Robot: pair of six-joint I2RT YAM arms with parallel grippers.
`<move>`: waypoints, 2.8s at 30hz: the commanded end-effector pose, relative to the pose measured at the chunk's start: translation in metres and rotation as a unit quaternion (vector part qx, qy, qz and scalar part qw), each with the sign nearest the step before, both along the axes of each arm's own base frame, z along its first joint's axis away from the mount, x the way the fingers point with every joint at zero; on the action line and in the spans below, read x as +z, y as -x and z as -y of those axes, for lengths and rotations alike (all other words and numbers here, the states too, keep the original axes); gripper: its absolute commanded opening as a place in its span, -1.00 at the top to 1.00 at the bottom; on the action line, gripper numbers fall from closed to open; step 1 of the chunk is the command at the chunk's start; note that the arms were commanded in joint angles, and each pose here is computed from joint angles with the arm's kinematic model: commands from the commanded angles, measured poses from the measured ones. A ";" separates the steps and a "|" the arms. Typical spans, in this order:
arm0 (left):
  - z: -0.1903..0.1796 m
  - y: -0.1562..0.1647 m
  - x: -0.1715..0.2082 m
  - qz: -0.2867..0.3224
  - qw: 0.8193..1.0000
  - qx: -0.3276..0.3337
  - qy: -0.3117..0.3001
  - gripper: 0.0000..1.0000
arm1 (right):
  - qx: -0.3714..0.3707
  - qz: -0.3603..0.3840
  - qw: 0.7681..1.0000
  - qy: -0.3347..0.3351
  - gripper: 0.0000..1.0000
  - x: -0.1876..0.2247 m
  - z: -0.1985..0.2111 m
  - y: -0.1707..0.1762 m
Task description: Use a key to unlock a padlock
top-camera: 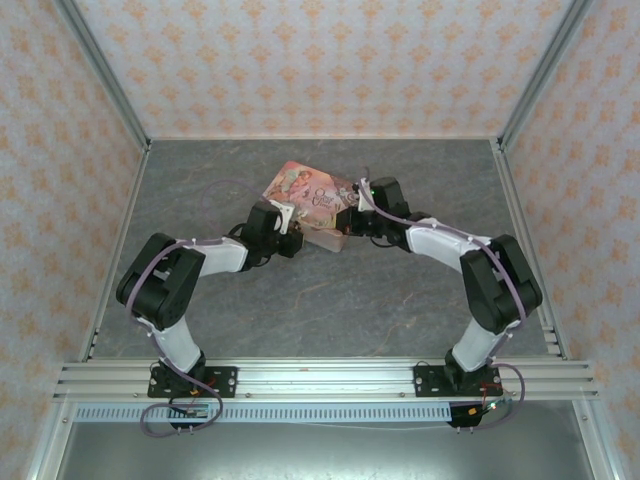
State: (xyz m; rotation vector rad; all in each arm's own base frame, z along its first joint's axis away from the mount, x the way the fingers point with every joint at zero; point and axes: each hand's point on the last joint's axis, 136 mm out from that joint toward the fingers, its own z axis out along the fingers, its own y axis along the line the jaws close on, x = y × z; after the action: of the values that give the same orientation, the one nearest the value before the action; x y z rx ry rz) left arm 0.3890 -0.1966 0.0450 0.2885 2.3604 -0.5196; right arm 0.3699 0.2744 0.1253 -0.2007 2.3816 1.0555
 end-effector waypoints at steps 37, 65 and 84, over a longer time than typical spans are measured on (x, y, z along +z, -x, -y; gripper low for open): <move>0.037 -0.002 0.096 -0.094 0.981 0.076 0.152 0.60 | 0.065 0.155 0.985 0.037 1.00 0.015 0.006 0.069; 0.052 0.011 0.117 -0.124 0.965 0.106 0.207 0.65 | 0.080 0.169 0.981 0.049 1.00 0.016 0.005 0.050; 0.066 0.012 0.123 -0.140 0.950 0.129 0.246 0.66 | 0.123 0.152 0.979 0.055 1.00 0.000 0.009 0.074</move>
State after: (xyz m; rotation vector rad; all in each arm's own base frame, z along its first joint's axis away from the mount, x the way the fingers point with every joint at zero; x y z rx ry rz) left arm 0.3660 -0.2540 0.1282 -0.3400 2.5060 -0.9675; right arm 0.3081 0.2571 0.1247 -0.5994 2.1944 0.9144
